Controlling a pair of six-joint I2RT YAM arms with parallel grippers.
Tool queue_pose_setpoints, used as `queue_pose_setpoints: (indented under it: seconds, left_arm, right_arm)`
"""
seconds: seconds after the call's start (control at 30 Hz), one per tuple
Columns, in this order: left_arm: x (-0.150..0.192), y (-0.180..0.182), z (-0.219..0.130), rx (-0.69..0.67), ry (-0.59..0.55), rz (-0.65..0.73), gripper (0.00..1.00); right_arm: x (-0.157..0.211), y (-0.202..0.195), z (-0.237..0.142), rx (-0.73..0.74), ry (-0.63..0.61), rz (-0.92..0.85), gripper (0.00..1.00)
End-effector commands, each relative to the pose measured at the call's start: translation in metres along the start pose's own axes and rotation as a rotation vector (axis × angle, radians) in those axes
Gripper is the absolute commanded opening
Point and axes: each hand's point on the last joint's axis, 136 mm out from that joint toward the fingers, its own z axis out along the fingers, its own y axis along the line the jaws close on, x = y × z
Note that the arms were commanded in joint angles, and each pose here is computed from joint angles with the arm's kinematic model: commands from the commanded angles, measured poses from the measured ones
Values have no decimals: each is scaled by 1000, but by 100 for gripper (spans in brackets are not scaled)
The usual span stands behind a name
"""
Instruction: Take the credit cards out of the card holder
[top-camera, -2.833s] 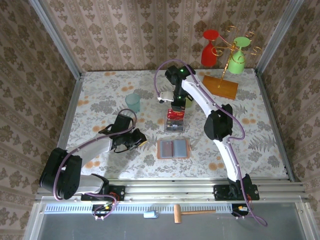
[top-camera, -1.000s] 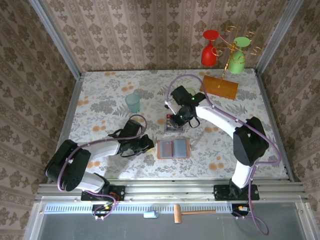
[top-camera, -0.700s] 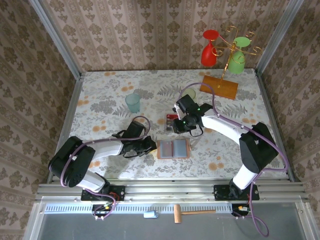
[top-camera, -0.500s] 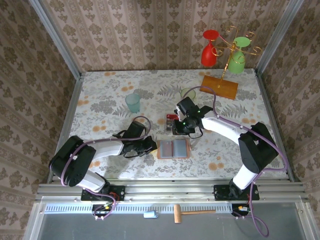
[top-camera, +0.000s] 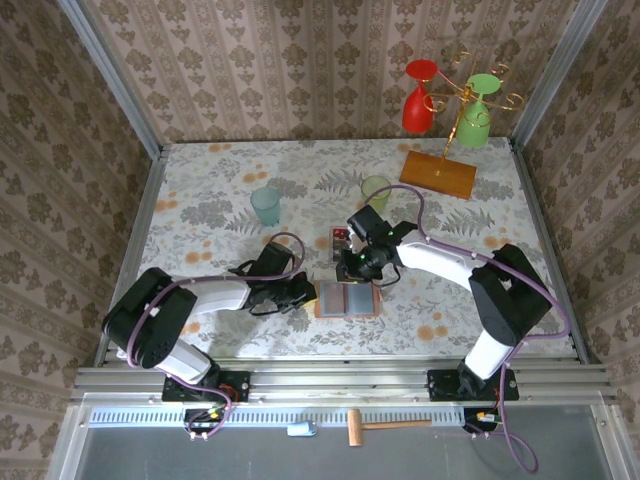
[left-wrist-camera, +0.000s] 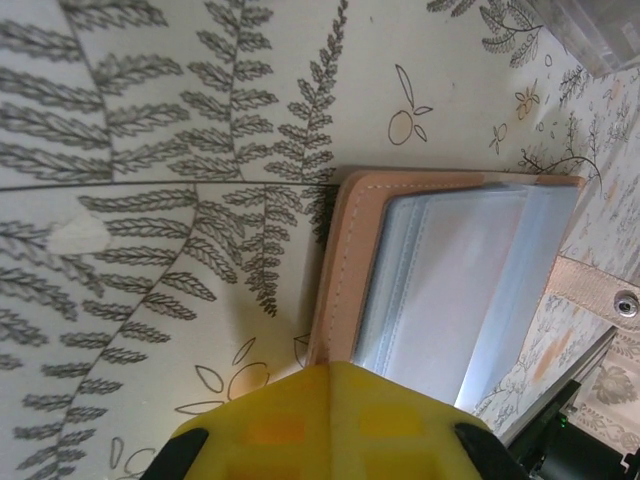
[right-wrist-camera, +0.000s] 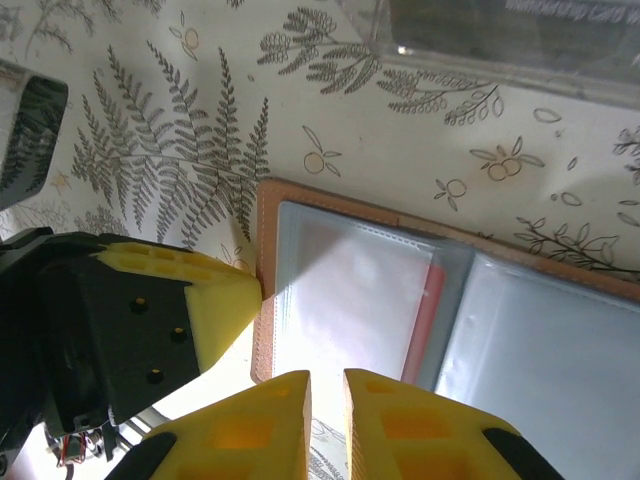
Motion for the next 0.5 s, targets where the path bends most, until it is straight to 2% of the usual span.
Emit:
queue_pose_setpoints:
  seconds: [0.0,0.47]
  left_arm:
    - [-1,-8,3,23,15,7,6]
    - [3,1,5,-8,26,-9,6]
  right_arm:
    - [10,1,11,-5,44,23,17]
    - [33,4,32,-4,131,37,26]
